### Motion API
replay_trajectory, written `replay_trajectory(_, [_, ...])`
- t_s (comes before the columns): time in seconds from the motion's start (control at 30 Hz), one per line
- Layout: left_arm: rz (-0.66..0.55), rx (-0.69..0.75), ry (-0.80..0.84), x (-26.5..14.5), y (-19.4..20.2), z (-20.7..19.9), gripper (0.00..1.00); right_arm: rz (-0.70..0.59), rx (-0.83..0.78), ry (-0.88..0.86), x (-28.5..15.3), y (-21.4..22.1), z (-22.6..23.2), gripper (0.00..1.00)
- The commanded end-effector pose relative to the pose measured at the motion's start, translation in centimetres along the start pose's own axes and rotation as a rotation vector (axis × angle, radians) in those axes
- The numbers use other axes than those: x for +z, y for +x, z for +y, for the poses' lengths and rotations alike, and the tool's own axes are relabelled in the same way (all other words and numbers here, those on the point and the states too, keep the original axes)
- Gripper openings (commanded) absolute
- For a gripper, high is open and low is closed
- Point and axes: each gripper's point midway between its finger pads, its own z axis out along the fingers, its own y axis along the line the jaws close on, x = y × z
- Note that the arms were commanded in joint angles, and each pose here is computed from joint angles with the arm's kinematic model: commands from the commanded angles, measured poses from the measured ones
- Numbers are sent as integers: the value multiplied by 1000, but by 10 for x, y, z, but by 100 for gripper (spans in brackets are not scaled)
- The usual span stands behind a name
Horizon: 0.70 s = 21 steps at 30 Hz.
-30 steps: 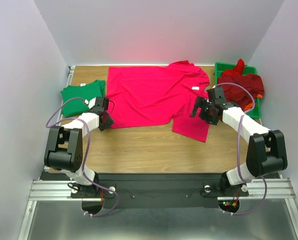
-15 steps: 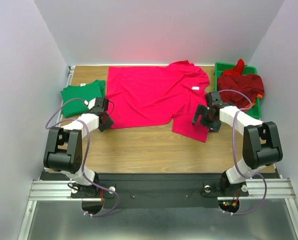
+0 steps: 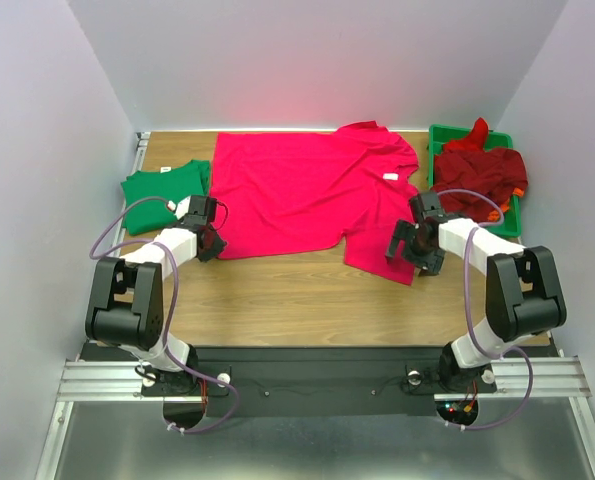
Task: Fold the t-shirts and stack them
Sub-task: Flatten the tshirt out
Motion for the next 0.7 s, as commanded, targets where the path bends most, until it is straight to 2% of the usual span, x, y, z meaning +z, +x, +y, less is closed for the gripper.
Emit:
replay_trajectory(0.0, [-15,-4,4,-11,-2,4,6,22,13,8,-3,10,-7,96])
replay_trajectory(0.23, [-22,-12,10,-16,-3,4,2,37,9,-3,-4,18,-9,92])
replay_trajectory(0.57, [-31,-27,16,-24,-1,8,0,89,-32,-34,1,29,-6,61])
replay_trajectory(0.6, [-33,-30,20,-26,-1,8,0,113,-40,-64,1,33,-1,53])
replay_trajectory(0.67, [-33,-33,20,-27,-1,8,0,134,-48,-73,3,37,0,51])
